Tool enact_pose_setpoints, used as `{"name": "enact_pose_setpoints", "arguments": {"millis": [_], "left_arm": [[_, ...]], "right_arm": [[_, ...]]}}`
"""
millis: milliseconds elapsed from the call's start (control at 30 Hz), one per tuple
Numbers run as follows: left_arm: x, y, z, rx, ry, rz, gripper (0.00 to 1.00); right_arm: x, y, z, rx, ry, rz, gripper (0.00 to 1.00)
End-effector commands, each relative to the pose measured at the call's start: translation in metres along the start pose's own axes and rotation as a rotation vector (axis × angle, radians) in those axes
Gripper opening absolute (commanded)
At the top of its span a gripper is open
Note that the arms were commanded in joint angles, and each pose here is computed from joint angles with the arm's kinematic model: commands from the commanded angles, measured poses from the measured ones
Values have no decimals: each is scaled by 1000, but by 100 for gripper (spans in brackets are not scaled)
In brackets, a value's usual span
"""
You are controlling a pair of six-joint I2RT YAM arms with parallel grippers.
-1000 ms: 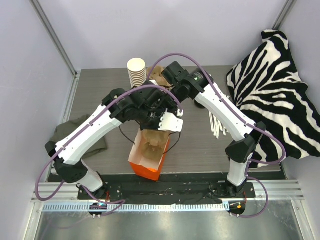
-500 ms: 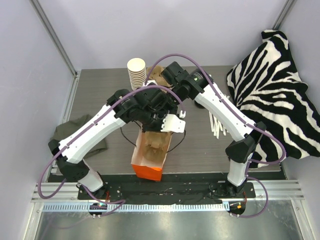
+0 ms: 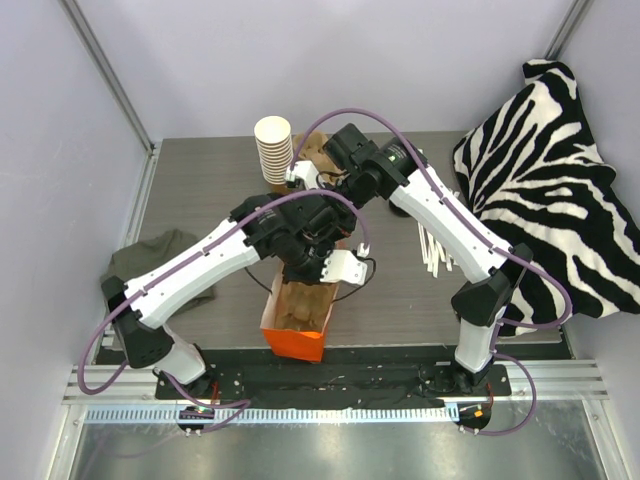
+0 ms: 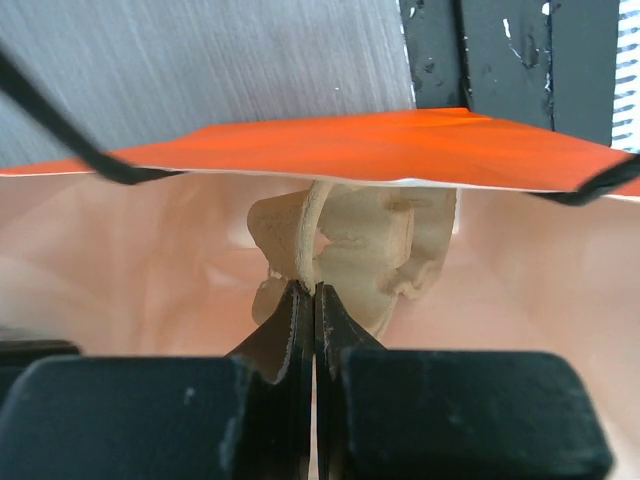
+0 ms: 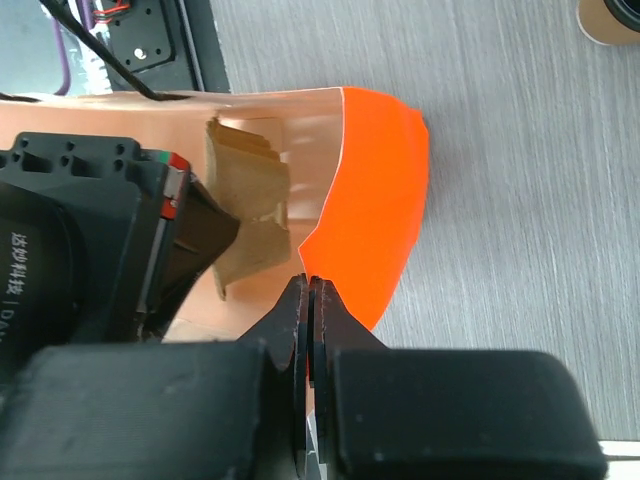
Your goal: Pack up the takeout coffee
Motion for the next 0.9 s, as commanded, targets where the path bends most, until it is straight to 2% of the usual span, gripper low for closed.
{"name": "enact_pose_setpoints", "arguments": {"millis": [0,133,233,267,367,467,633,767,867], "left_arm": [[-10,-17,-7,-98,17,32,0],[-15,-13,-18,-101,33,39,1],[-19,-9,-19,-70,45,42,18],[-19,-8,-18,-59,48,43,30],[-17,-4,-9,-4,40,29,48],[-13,0,2,61,29,18,58],[-3,7,28,192,-11,4,69],[3,7,44,244,-37,-6,71],[8,0,61,290,-100,-19,72]], "right_arm": [[0,21,24,32,-66,46,1],[0,22,25,35,-67,48,1],[-1,22,26,33,-67,49,1],[-1,22,25,37,-65,48,1],[-1,22,25,37,-65,48,1],[-1,23,25,39,-66,48,1],[0,26,25,37,-67,59,1],[-1,27,25,28,-67,66,1],[0,29,28,7,-78,70,1]]}}
Point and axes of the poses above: each gripper's point midway between its finger pads, its own z axis back along the fingers, its own y axis along the line the jaws close on, x = y × z, the point moved 10 cm from there along z, back along the fingers, and after that the axes turned 13 degrees about -z, right-handed, at the moved point
